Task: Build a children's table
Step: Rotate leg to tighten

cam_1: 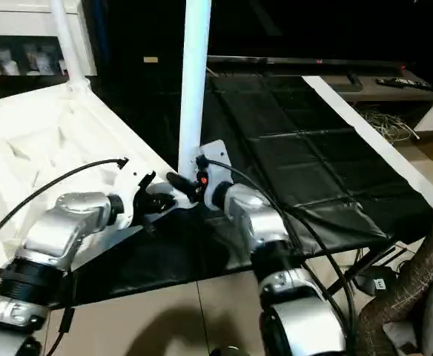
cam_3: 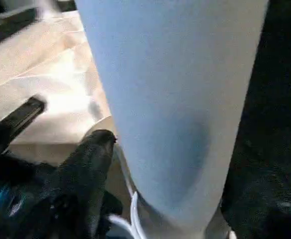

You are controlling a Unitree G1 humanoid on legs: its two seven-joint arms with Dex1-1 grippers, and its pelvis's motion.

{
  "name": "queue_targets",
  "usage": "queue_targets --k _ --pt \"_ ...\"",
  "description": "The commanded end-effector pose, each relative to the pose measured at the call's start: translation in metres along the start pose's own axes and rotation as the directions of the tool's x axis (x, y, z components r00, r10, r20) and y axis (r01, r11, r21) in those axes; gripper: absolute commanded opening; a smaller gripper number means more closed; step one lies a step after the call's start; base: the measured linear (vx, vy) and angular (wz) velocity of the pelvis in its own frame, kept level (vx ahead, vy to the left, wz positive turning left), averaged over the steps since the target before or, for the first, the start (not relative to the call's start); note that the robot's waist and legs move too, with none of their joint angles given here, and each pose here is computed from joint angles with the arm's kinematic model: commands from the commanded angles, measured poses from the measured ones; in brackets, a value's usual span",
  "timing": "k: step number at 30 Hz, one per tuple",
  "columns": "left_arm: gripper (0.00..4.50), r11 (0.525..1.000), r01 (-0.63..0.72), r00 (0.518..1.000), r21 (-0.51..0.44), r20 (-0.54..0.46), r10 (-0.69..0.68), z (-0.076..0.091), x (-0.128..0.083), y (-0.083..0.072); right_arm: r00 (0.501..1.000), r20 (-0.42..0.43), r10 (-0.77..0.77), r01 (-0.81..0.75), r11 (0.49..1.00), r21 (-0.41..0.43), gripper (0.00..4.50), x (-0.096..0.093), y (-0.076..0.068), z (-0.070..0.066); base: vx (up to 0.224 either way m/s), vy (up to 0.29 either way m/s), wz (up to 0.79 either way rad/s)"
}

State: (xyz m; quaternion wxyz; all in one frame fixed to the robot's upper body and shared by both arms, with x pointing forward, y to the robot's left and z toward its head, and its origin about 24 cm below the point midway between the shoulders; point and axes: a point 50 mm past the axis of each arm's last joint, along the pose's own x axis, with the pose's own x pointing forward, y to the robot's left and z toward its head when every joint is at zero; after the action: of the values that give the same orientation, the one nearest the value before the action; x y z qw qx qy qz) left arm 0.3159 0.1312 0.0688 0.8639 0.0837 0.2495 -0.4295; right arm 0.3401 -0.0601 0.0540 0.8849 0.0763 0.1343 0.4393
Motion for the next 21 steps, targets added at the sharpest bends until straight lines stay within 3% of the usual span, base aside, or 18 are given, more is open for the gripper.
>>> queue_targets --k 1,3,6,10,12,21 --pt "0.00 0.992 0.106 0.993 0.076 0.046 -0.109 0.011 0.001 -0.012 0.994 -0.027 0.107 -0.107 0.994 0.012 3.53 -0.007 0.003 -0.007 0.000 0.000 0.00" --pt "0.00 0.988 0.133 0.990 0.083 0.030 -0.136 0.009 -0.002 -0.012 0.990 -0.035 0.138 -0.138 0.990 0.007 3.88 -0.016 -0.003 -0.007 0.000 0.000 0.00" --pt "0.00 0.980 0.171 0.985 0.105 0.009 -0.173 0.006 -0.006 -0.012 0.981 -0.052 0.189 -0.189 0.982 -0.004 4.04 -0.028 -0.008 -0.006 0.000 0.000 0.00" --pt "0.00 0.946 0.278 0.961 0.167 -0.061 -0.271 0.000 -0.016 -0.010 0.944 -0.117 0.308 -0.314 0.948 -0.041 4.40 -0.051 -0.018 -0.004 0.000 0.000 0.00" --pt "0.00 0.904 0.369 0.929 0.215 -0.122 -0.350 -0.004 -0.022 -0.011 0.910 -0.167 0.379 -0.395 0.916 -0.071 4.46 -0.061 -0.021 0.000 0.000 0.000 0.00" --pt "0.00 0.797 0.535 0.841 0.279 -0.262 -0.473 -0.013 -0.027 -0.018 0.811 -0.252 0.528 -0.565 0.819 -0.103 4.46 -0.067 -0.019 0.007 0.000 0.000 0.00"
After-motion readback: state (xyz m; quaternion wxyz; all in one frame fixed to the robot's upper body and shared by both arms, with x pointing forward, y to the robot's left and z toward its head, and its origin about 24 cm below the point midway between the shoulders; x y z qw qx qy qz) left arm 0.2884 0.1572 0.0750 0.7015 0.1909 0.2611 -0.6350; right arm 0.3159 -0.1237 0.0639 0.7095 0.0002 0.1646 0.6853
